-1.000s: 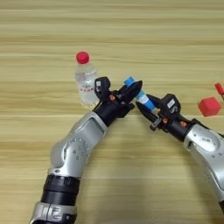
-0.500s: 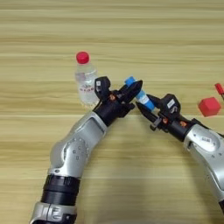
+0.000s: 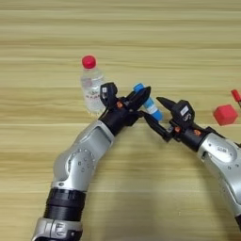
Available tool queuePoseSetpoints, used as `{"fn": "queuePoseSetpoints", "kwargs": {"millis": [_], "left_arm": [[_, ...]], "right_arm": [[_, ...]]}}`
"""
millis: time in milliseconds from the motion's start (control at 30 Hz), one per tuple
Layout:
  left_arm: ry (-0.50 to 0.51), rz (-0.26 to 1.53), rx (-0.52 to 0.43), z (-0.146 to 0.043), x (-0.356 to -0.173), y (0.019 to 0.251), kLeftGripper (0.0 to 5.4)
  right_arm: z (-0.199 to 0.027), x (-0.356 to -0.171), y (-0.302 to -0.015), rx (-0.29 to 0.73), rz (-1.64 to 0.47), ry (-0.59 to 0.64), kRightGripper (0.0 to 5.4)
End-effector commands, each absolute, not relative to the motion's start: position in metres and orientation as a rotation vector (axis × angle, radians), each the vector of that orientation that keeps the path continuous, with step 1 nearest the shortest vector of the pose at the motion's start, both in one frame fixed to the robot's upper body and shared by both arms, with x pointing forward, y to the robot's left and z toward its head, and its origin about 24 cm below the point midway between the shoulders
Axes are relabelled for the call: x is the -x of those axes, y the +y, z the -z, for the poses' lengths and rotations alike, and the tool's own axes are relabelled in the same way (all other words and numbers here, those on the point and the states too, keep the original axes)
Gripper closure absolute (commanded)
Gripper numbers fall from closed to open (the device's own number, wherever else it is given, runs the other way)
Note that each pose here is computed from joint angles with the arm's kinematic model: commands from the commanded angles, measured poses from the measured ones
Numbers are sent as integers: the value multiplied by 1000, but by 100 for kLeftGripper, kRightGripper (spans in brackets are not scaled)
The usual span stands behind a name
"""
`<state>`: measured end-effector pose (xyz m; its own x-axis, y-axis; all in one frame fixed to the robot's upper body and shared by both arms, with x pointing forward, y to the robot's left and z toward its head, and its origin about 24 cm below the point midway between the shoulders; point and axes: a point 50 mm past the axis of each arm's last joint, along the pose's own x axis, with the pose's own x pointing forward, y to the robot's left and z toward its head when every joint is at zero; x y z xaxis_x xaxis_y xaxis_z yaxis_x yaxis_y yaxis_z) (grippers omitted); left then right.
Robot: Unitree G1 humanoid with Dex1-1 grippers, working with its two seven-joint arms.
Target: Move the objects on the table
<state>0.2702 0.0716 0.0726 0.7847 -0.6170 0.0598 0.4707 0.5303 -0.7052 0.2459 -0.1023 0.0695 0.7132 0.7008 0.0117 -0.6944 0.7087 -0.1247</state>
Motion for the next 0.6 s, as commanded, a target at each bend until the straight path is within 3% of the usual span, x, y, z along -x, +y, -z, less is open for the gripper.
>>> {"fn": "queuePoseSetpoints", "kwargs": {"millis": [33,167,333,467,600], "left_arm": [[195,656,812,-76,-270,61,408],[170,651,795,-79,-272,63,408],[114,633,766,-86,-275,71,408],[86,626,769,-90,-276,75,408],[48,620,787,-97,-278,80,408]], "right_arm": [[-74,-245,-102,124,-789,-84,148],[-77,-247,-105,112,-768,-104,109],[-69,-254,-110,231,-706,-110,52],[-64,-257,-113,257,-683,-88,8],[-57,-261,-116,285,-666,-45,0]]}}
